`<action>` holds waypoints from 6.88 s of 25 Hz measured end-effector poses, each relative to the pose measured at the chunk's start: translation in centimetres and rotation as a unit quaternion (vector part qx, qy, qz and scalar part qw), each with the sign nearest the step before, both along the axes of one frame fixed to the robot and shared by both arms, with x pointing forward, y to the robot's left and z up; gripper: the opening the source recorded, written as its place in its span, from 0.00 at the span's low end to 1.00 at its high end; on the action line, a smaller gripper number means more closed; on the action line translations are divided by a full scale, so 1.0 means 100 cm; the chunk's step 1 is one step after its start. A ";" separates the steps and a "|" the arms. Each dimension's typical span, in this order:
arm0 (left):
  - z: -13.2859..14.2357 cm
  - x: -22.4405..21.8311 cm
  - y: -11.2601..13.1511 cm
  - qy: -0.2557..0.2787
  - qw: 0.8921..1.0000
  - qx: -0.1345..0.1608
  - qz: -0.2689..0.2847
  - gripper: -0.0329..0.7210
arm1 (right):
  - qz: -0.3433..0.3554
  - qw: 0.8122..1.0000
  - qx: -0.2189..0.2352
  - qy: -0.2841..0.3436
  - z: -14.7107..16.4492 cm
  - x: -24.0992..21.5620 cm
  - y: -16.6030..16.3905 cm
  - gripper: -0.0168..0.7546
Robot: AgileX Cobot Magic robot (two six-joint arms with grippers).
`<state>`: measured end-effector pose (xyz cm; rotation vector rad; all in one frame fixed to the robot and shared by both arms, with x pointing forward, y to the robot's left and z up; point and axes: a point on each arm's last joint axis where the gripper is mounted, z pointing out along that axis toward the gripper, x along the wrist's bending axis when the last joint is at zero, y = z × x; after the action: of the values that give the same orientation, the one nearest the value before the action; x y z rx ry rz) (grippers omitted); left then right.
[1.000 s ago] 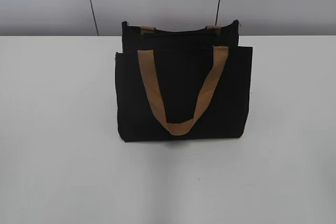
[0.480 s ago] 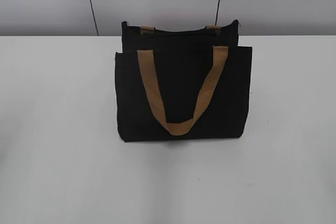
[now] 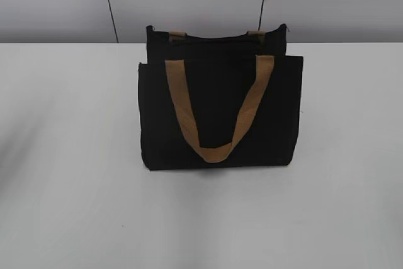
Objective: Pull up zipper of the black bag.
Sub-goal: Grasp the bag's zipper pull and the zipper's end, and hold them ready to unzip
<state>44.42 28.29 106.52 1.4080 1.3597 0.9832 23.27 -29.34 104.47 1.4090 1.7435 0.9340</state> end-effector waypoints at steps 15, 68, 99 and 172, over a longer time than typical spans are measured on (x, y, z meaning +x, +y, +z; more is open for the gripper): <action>-0.101 0.064 -0.062 0.058 0.994 -0.004 -0.089 0.36 | 0.000 1.000 0.000 0.000 0.000 0.000 0.000 0.40; -0.192 0.115 -0.126 -0.002 0.912 0.117 -0.393 0.53 | 0.000 1.000 0.000 0.000 0.000 0.000 0.000 0.40; -0.185 0.117 -0.126 -0.007 0.914 0.122 -0.387 0.04 | 0.000 1.000 0.000 -0.001 0.000 0.000 0.000 0.40; -0.005 0.051 -0.134 -0.126 0.912 0.181 -0.346 0.04 | 0.510 0.859 -0.024 0.037 -0.001 0.299 0.218 0.40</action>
<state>49.56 14.90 106.04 1.7833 0.4208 0.9045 53.18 -7.55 104.34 0.3792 2.5857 1.3308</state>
